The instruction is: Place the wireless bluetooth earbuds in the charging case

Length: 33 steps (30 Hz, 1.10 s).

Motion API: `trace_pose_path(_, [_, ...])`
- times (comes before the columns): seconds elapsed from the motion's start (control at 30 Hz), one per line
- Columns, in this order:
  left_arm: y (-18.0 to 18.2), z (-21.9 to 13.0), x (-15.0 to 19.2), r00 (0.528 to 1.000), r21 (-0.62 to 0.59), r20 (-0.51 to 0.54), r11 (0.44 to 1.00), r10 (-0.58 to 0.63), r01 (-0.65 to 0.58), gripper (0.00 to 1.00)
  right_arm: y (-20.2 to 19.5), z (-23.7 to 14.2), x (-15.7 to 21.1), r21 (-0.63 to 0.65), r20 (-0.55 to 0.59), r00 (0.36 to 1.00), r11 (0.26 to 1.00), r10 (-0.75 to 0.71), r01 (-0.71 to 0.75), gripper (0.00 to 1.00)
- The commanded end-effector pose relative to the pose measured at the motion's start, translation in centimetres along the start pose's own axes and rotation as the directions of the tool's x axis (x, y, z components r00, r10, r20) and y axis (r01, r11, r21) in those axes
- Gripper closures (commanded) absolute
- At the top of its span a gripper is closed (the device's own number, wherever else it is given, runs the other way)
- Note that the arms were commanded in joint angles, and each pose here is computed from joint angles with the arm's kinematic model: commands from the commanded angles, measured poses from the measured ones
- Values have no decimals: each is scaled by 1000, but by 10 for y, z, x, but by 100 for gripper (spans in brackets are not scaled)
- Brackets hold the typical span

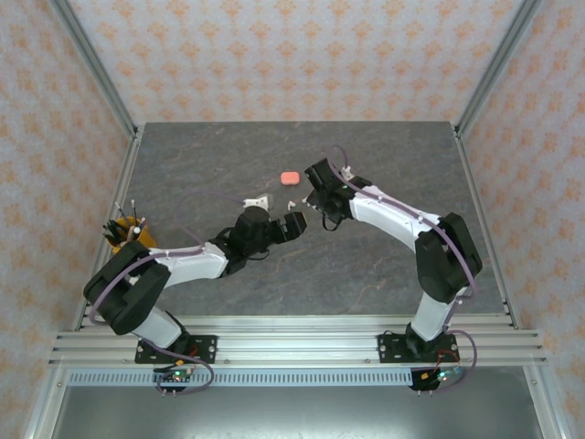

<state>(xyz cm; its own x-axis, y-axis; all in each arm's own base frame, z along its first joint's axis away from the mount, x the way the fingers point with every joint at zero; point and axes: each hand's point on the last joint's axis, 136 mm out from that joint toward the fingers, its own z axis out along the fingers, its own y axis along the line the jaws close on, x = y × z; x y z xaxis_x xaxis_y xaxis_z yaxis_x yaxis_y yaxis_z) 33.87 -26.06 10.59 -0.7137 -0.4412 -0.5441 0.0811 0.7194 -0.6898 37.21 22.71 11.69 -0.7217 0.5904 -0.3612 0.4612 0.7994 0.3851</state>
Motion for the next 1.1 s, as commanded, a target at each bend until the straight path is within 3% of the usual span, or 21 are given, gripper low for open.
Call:
trace_pose_path(0.0, [-20,5,-15,996,87,84,996,-31,23,6,1,1,-3,11,-23,998,998,54,-54,44])
trace_pose_path(0.3, [-29,21,-22,980,185,142,976,-141,114,26,7,1,-7,-26,-64,990,991,128,-130,44])
trace_pose_path(1.07, [-64,62,-23,972,313,123,937,-200,153,36,10,4,-8,-44,-105,981,985,163,-168,45])
